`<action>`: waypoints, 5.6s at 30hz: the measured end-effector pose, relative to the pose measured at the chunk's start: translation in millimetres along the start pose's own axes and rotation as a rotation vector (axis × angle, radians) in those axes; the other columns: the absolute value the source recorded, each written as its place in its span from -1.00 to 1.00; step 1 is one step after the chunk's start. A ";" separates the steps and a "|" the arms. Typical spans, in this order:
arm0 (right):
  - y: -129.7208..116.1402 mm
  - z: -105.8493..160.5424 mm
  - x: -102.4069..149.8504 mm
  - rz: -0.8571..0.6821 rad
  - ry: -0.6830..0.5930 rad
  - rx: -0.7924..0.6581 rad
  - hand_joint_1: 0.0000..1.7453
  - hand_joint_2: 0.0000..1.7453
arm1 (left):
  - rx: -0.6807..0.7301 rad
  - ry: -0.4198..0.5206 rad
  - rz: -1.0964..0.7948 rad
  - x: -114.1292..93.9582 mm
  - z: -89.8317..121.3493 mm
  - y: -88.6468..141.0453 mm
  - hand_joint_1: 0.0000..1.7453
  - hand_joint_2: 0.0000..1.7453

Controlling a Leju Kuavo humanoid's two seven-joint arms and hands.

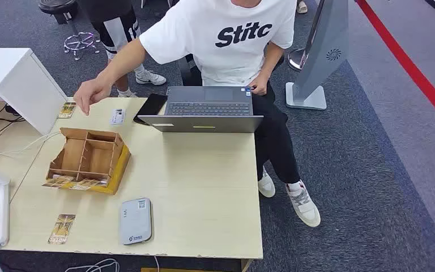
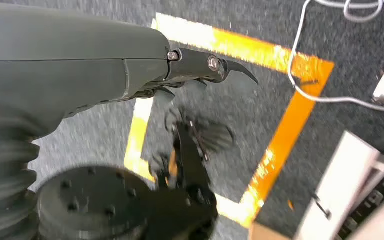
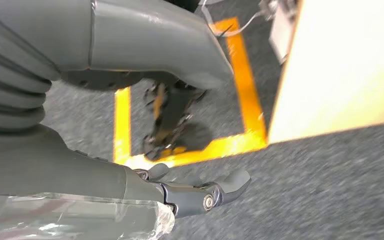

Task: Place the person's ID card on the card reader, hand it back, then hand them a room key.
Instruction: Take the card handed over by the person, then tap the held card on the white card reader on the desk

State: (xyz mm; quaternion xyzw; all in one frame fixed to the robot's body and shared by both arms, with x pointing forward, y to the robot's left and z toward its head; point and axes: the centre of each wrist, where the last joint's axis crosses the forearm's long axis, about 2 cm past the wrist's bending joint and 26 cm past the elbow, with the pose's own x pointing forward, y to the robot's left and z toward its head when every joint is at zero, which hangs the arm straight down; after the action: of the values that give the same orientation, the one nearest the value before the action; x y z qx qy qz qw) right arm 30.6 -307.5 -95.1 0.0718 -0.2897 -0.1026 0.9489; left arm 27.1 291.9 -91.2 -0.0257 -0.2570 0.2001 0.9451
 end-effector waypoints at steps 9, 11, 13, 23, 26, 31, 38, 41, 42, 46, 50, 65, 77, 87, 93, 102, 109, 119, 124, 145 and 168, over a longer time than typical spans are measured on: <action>1.7 0.4 12.0 -0.055 -0.107 0.070 -1.00 -1.00 | -0.073 -0.037 0.155 1.0 8.4 -16.9 -1.00 1.00; 1.9 1.6 13.9 -0.075 -0.134 0.086 -1.00 -1.00 | -0.097 -0.044 0.201 1.1 11.9 -21.7 -1.00 1.00; 2.4 3.5 15.0 -0.101 -0.161 0.105 -1.00 -1.00 | -0.121 -0.054 0.253 1.7 15.9 -26.9 -1.00 1.00; 8.1 13.8 19.2 -0.203 -0.256 0.120 -1.00 -1.00 | -0.198 -0.192 0.423 19.4 36.1 -47.8 -1.00 1.00; 10.1 17.7 19.5 -0.212 -0.272 0.103 -1.00 -1.00 | -0.204 -0.259 0.450 29.0 43.8 -48.9 -1.00 1.00; 15.0 25.1 19.4 -0.225 -0.290 0.070 -1.00 -1.00 | -0.203 -0.381 0.493 45.0 58.6 -47.5 -1.00 1.00; 23.2 37.6 17.2 -0.243 -0.304 0.029 -1.00 -1.00 | -0.177 -0.582 0.521 68.8 82.2 -39.8 -1.00 1.00; 27.1 43.1 15.9 -0.248 -0.307 0.015 -1.00 -1.00 | -0.169 -0.689 0.508 80.0 93.9 -38.1 -1.00 1.00; 28.4 44.8 15.5 -0.250 -0.307 0.012 -1.00 -1.00 | -0.170 -0.727 0.499 84.3 98.1 -38.8 -1.00 1.00; 33.5 50.8 14.1 -0.254 -0.307 0.001 -1.00 -1.00 | -0.167 -0.862 0.457 99.8 115.0 -42.9 -1.00 1.00; 38.8 57.3 12.4 -0.258 -0.305 -0.009 -1.00 -1.00 | -0.153 -1.006 0.408 115.7 133.7 -46.2 -1.00 1.00; 49.4 72.0 8.5 -0.235 -0.285 -0.011 -1.00 -1.00 | -0.101 -1.325 -0.061 188.5 154.6 -45.0 -1.00 1.00; 49.3 74.6 7.5 -0.201 -0.273 0.011 -1.00 -1.00 | -0.034 -1.436 -0.564 254.8 150.8 -49.5 -1.00 1.00; 48.7 74.4 7.7 -0.170 -0.262 0.026 -1.00 -1.00 | 0.123 -1.471 -0.978 307.4 145.9 -52.7 -1.00 1.00; 48.7 73.8 8.1 -0.157 -0.259 0.040 -1.00 -1.00 | 0.270 -1.481 -1.217 339.0 145.6 -51.3 -1.00 1.00; 46.0 72.9 8.5 -0.151 -0.265 0.060 -1.00 1.00 | 0.582 -1.483 -1.543 385.6 152.2 -41.9 1.00 1.00; 44.3 72.1 6.9 -0.167 -0.265 0.082 -1.00 1.00 | 0.827 -1.501 -1.706 405.6 157.2 -31.2 1.00 1.00; 43.6 71.3 5.0 -0.162 -0.265 0.092 -1.00 1.00 | 0.871 -1.580 -1.677 409.0 159.2 -29.4 1.00 1.00; 43.0 71.1 4.4 -0.168 -0.265 0.091 -1.00 1.00 | 0.853 -1.600 -1.670 403.6 156.7 -28.8 1.00 1.00; 43.3 75.3 1.3 -0.178 -0.259 0.080 -1.00 1.00 | 0.658 -1.691 -1.591 330.3 146.7 -40.4 1.00 1.00; 42.9 80.2 2.9 -0.199 -0.268 0.088 -1.00 1.00 | 0.346 -1.263 -1.610 204.0 110.2 -34.8 1.00 1.00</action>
State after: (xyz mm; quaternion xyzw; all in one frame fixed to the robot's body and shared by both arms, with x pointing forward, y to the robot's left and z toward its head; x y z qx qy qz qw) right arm -5.7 -272.8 -19.2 0.1274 -0.4095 -0.1919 0.8827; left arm 145.9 333.8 106.5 0.3995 -0.6144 -0.4794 0.4828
